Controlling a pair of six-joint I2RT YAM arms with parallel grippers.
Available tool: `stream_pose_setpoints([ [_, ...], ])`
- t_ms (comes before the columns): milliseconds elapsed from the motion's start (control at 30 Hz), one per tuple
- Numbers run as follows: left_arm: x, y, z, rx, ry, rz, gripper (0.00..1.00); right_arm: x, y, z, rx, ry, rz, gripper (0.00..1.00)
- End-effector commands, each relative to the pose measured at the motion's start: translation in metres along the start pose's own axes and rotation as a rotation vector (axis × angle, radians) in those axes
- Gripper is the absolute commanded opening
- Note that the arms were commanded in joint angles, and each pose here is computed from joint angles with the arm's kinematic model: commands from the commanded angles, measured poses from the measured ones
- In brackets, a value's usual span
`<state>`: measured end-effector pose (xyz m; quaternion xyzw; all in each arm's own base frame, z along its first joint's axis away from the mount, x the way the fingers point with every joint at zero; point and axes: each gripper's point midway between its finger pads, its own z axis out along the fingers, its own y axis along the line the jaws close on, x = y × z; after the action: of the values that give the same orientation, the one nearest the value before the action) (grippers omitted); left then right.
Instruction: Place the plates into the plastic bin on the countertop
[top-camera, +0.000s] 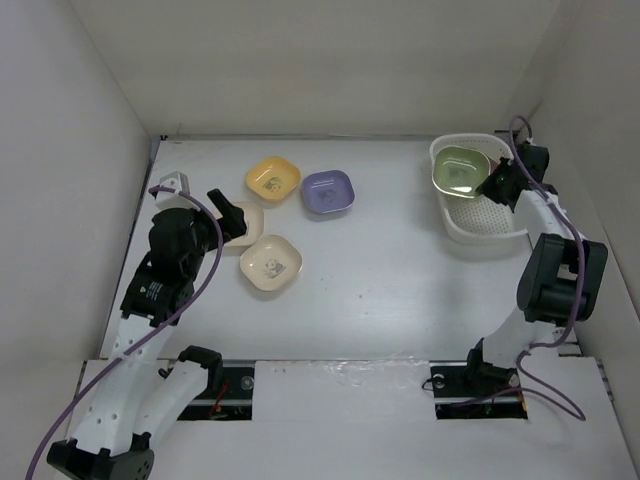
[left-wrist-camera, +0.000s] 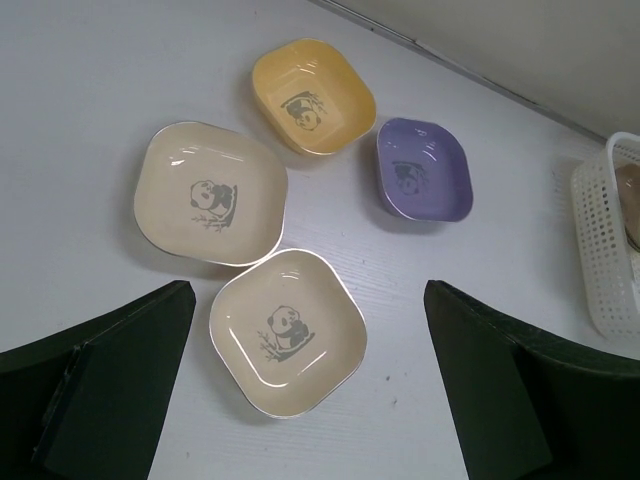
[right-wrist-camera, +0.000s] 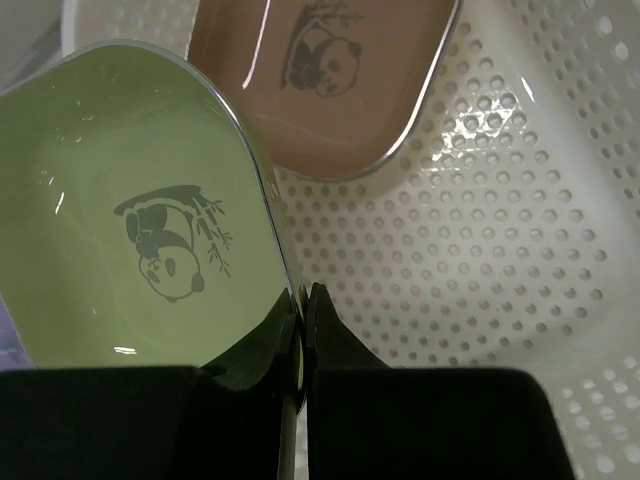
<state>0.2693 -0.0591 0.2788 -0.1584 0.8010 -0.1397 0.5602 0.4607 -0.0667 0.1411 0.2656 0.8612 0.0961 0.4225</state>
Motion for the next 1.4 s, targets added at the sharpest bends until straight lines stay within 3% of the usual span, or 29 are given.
stream_pose_setpoints([
  [0,-0.007,-0.007,-0.004,0.039,-0.029,-0.004,1.00,-0.066,0.047,-0.012,-0.151,-0.152,0.106,0.00],
  [233,-0.009,-0.008,-0.007,0.044,-0.038,-0.007,1.00,-0.096,0.008,0.022,-0.027,-0.210,0.375,0.00],
  [433,-0.009,-0.008,-0.007,0.044,-0.038,-0.007,1.00,-0.098,-0.010,0.040,0.054,-0.237,0.426,0.00],
  [767,-0.011,-0.007,-0.009,0.040,-0.051,-0.009,1.00,-0.073,-0.024,0.068,0.132,-0.157,0.442,0.00],
  [867,-0.011,-0.007,-0.009,0.039,-0.051,-0.009,1.00,-0.064,-0.025,0.068,0.147,-0.145,0.428,0.14],
  [900,-0.011,-0.007,-0.009,0.039,-0.051,-0.009,1.00,-0.063,-0.025,0.065,0.147,-0.145,0.428,0.37],
  [933,-0.011,-0.007,-0.009,0.039,-0.051,-0.009,1.00,-0.071,-0.021,0.059,0.132,-0.167,0.415,0.49],
  [1100,-0.011,-0.007,-0.009,0.039,-0.051,-0.009,1.00,-0.091,0.004,0.027,0.113,-0.248,0.381,0.68],
  [1133,-0.011,-0.007,-0.009,0.039,-0.051,-0.009,1.00,-0.103,0.016,0.010,0.093,-0.289,0.374,0.78],
  [1167,-0.011,-0.007,-0.009,0.039,-0.051,-0.009,1.00,-0.107,0.023,0.002,0.085,-0.305,0.343,0.80],
  [1233,-0.011,-0.007,-0.009,0.039,-0.051,-0.009,1.00,-0.107,0.064,-0.015,0.017,-0.336,0.256,1.00],
  [1367,-0.012,-0.005,-0.009,0.031,-0.056,-0.009,1.00,-0.080,0.171,-0.046,-0.195,-0.331,-0.013,1.00],
])
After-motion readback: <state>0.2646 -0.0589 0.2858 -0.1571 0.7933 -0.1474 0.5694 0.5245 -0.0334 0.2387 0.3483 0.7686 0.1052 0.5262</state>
